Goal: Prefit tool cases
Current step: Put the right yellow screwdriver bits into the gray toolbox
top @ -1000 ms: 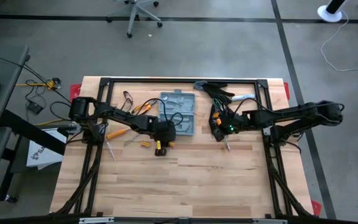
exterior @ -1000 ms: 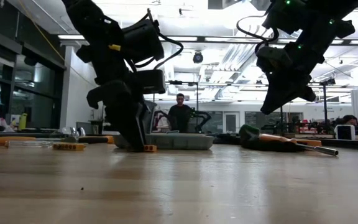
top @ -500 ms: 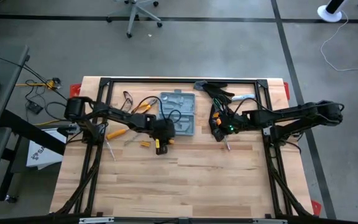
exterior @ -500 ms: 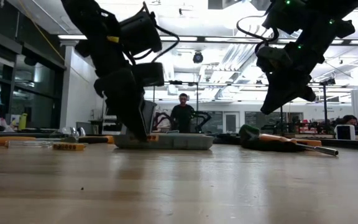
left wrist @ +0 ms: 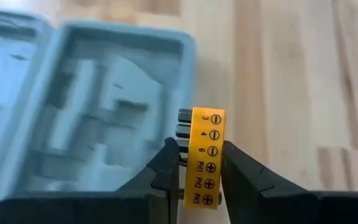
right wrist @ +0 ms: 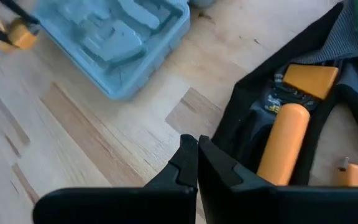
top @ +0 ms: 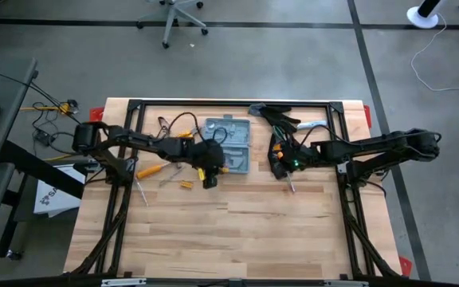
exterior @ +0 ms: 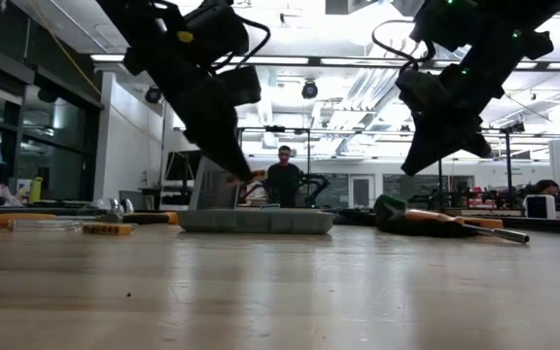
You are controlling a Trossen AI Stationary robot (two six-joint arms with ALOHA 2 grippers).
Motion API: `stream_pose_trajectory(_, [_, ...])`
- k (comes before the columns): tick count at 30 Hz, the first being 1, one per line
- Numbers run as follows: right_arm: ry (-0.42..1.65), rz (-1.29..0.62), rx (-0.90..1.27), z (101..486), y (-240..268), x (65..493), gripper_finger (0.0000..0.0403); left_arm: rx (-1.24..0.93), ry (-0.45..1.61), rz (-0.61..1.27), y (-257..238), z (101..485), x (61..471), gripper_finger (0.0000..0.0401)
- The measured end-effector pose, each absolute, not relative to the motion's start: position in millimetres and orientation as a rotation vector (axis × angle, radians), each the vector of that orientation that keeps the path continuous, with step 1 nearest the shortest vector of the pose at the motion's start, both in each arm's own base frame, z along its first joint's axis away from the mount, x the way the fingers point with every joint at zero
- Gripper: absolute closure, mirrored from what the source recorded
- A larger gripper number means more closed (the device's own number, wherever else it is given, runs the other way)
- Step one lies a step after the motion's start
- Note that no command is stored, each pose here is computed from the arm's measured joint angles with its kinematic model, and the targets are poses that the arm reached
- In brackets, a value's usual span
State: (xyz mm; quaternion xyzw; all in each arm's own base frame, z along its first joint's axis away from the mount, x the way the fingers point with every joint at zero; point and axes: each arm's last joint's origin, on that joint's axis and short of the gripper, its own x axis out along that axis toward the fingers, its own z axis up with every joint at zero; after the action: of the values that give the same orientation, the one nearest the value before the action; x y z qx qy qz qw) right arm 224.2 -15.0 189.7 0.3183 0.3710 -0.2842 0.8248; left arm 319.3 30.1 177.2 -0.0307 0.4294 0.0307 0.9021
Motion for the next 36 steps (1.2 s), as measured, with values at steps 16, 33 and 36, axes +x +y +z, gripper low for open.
stream_pose_trajectory(16, [0.575,-0.598,0.843,167.1,-17.0,268.5,0.0403,-0.081,0.765,-0.017,97.6,169.1,320.8,0.0327])
stream_pose_trajectory(33, [0.461,-0.556,0.889,151.8,-39.8,290.0,0.0403,-0.121,0.708,-0.032,95.8,148.7,324.4,0.0327])
stream_pose_trajectory(36, [0.458,-0.540,0.899,152.5,-43.7,290.1,0.0403,-0.119,0.700,-0.028,95.1,145.0,321.9,0.0327])
